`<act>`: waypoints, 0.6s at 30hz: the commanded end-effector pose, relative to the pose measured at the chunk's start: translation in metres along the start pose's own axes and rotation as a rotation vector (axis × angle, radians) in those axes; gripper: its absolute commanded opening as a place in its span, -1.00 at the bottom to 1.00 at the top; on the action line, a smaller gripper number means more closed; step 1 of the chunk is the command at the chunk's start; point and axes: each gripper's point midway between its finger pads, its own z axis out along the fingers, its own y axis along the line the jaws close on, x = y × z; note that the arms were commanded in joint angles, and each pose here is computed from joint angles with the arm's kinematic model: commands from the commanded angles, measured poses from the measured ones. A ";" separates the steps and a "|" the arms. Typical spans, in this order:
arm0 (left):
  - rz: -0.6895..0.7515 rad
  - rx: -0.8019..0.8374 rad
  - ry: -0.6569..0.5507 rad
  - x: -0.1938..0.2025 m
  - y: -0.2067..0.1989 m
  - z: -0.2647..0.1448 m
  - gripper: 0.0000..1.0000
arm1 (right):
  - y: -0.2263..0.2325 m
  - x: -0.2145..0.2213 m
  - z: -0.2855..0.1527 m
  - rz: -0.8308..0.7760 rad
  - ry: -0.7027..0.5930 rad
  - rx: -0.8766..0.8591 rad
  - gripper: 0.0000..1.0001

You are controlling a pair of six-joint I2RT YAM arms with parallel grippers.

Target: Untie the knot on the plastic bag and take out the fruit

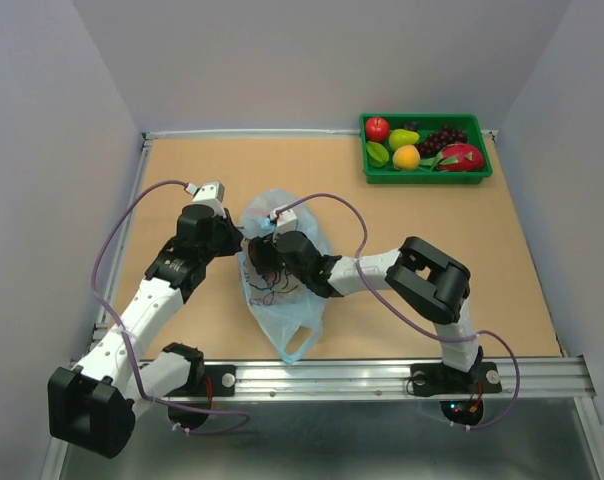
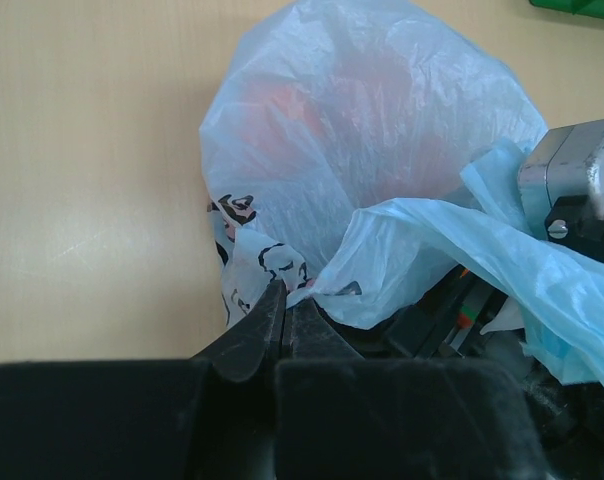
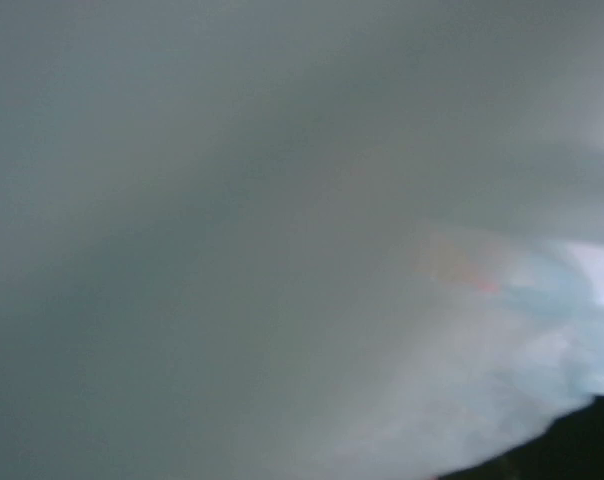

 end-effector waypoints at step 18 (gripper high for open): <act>0.000 0.009 -0.041 -0.010 -0.003 -0.001 -0.92 | 0.002 -0.019 -0.013 0.114 -0.108 -0.063 -0.20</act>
